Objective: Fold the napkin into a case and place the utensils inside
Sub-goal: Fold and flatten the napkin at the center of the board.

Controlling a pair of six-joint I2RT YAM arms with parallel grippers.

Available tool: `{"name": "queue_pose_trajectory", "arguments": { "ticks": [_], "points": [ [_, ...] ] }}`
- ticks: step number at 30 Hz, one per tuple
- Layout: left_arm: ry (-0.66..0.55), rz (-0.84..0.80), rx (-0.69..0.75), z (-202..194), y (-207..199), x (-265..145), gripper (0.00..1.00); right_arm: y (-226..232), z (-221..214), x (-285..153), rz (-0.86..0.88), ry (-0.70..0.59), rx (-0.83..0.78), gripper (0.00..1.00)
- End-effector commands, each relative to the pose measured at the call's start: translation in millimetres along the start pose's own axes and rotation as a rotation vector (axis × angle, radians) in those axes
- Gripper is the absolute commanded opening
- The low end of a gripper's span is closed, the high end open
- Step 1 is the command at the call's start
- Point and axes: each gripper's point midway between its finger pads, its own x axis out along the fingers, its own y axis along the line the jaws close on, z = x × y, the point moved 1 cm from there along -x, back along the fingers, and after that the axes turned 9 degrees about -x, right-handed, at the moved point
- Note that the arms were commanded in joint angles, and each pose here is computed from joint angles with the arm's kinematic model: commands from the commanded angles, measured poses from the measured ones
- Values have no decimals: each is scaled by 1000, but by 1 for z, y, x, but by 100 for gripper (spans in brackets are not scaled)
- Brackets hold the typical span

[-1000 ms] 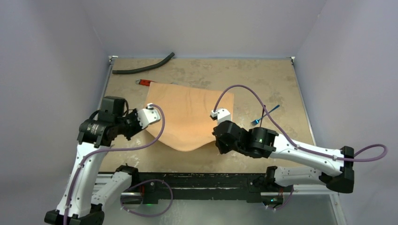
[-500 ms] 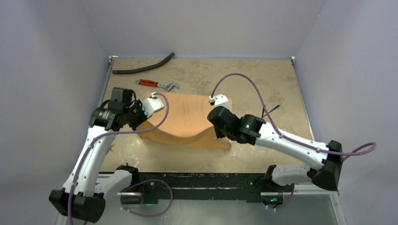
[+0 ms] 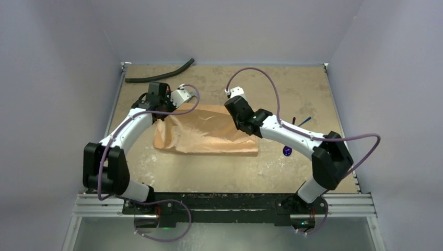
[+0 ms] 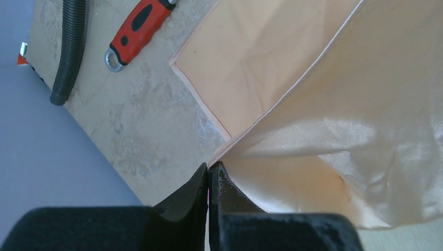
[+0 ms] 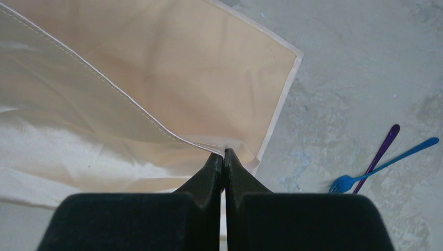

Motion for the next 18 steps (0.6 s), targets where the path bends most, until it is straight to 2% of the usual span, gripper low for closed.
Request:
{"name": "queue_pose_trajectory", "arguments": {
  "ticks": [1,13,14,16,18],
  "points": [
    [-106,129,22,40,31,13,0,-12,40,14,-24,-97,-4,0],
    [-47,214,122,50,37,71,0,-26,33,79,-35,-18,7,0],
    [-40,216,122,50,37,74,0,-26,33,86,-40,-9,6,2],
    [-38,232,115,51,40,76,8,-31,34,95,-61,8,14,10],
    [-44,256,109,53,44,76,19,-40,40,100,-89,1,43,25]
  ]
}}
